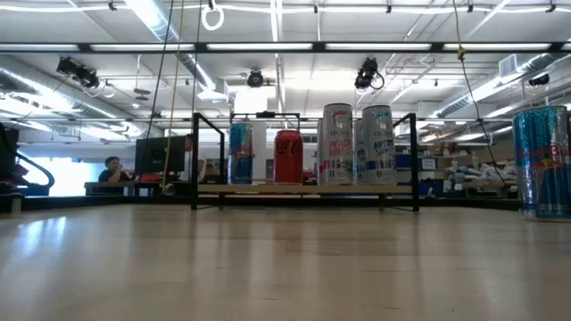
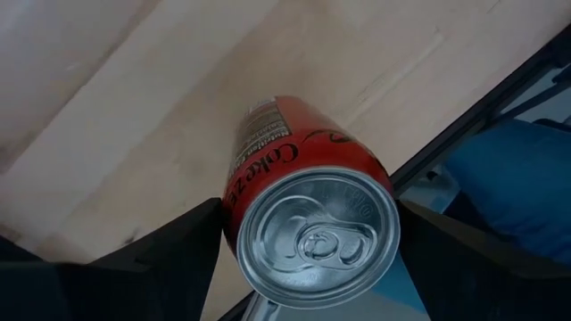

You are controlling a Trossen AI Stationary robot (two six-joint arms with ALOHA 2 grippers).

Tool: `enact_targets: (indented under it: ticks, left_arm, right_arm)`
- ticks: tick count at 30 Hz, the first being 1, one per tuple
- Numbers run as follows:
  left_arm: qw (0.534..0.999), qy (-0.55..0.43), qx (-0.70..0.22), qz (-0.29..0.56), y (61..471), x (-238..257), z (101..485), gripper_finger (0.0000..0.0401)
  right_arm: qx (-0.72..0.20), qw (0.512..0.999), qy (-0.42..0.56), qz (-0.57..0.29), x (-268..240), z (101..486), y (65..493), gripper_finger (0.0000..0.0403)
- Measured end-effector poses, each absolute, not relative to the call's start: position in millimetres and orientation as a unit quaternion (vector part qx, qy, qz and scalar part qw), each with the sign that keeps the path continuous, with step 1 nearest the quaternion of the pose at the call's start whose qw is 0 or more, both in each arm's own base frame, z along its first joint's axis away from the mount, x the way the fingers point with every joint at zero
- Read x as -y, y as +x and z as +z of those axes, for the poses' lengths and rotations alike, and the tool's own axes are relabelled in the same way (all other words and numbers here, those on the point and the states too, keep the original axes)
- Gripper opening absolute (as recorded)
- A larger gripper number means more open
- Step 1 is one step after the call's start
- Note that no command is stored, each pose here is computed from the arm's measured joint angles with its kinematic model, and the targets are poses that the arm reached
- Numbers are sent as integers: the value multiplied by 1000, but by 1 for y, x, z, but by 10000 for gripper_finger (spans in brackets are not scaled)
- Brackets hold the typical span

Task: Place canned beverage on shelf
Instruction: Put the red-black soda can on the shelf aligned with the other red-black soda can

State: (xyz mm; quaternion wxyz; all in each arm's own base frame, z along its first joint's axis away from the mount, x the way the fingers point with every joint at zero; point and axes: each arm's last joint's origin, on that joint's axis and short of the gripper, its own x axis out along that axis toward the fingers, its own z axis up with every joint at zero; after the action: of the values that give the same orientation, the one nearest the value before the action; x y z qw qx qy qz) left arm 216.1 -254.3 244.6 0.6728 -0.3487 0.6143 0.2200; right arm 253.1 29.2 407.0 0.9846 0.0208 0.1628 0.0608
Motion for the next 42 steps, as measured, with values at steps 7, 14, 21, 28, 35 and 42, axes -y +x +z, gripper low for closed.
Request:
enact_targets:
  ticks: [7,14,21,28,35,42]
  left_arm:
    - [685,-344,-603,223,216,253,244,355]
    - [687,-328,-612,217,214,254,243,382]
    - [685,-329,-613,216,215,258,240,379]
    - [685,-315,-620,217,215,264,230,378]
    - [686,-315,-619,217,217,262,230,373]
    - [681,-311,-629,210,224,256,230,320]
  right_arm:
    - [-162,985,21,61,-29,407,253,350]
    - [-162,985,21,61,-29,407,253,350]
    - [-162,985,21,61,-29,407,253,350]
    - [-161,985,21,61,-29,407,253,350]
    - [-161,985,21,61,-29,407,253,350]
    - [-161,985,21,61,-29,407,253,349]
